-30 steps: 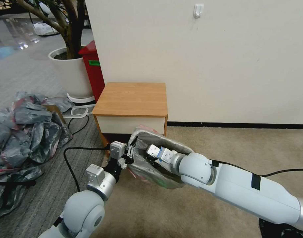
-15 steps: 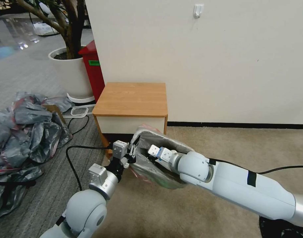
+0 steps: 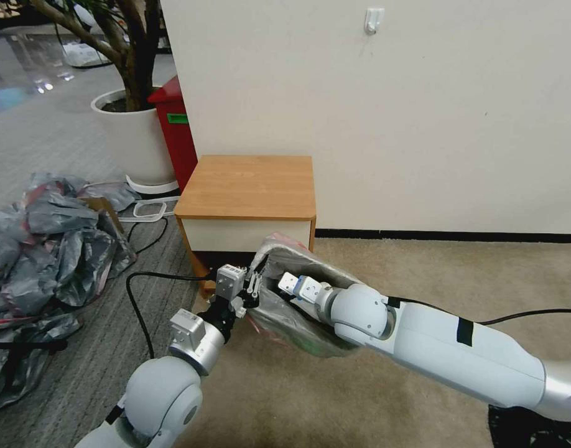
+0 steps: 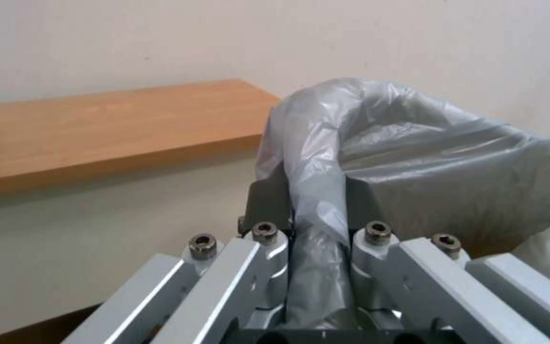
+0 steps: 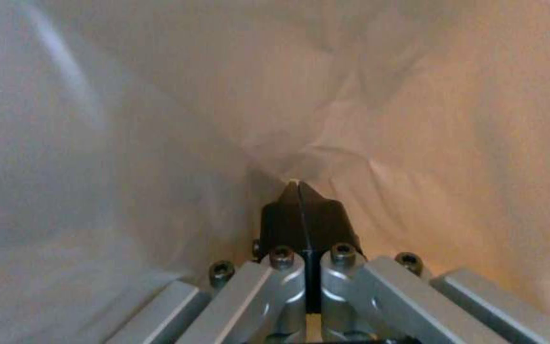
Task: Pick up the garbage bag from the table and place it over the trash can.
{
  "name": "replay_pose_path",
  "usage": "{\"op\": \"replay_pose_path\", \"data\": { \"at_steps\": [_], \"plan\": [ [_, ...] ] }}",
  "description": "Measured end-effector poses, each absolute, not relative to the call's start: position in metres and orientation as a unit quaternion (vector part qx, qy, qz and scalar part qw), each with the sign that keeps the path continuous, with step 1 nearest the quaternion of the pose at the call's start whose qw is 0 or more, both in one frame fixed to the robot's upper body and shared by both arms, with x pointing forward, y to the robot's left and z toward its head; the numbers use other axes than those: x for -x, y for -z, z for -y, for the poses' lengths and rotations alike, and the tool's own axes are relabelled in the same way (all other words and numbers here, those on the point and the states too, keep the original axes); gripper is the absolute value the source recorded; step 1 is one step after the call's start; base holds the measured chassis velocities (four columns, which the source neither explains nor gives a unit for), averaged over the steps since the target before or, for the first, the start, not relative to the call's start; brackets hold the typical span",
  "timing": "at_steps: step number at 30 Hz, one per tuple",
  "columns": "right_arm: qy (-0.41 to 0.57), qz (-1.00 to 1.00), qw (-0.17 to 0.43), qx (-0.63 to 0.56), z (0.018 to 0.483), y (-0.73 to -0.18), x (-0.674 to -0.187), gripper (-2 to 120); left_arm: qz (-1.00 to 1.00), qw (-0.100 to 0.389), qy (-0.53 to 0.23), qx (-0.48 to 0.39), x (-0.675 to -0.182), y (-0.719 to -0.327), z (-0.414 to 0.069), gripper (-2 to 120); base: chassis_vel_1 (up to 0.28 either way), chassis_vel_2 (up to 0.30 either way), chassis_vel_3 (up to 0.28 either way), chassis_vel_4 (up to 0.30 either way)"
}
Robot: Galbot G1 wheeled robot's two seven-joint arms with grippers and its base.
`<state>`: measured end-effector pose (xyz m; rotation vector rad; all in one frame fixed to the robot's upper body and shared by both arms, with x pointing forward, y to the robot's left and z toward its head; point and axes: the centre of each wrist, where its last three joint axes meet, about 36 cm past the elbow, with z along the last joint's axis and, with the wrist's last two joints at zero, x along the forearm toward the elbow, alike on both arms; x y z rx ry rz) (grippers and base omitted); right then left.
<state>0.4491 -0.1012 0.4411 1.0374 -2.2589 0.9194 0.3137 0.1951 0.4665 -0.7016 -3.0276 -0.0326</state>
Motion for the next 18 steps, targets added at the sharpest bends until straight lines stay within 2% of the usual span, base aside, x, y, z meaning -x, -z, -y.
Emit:
{"op": "replay_pose_path", "data": {
  "at_steps": [18],
  "plan": [
    [-0.341, 0.827, 0.259, -0.364, 0.1, -0.425, -0.454, 0, 0.976, 0.023, 0.001, 0.216, -0.31, -0.465, -0.189, 9, 0.0, 0.0, 0.0, 0.0]
  ]
}}
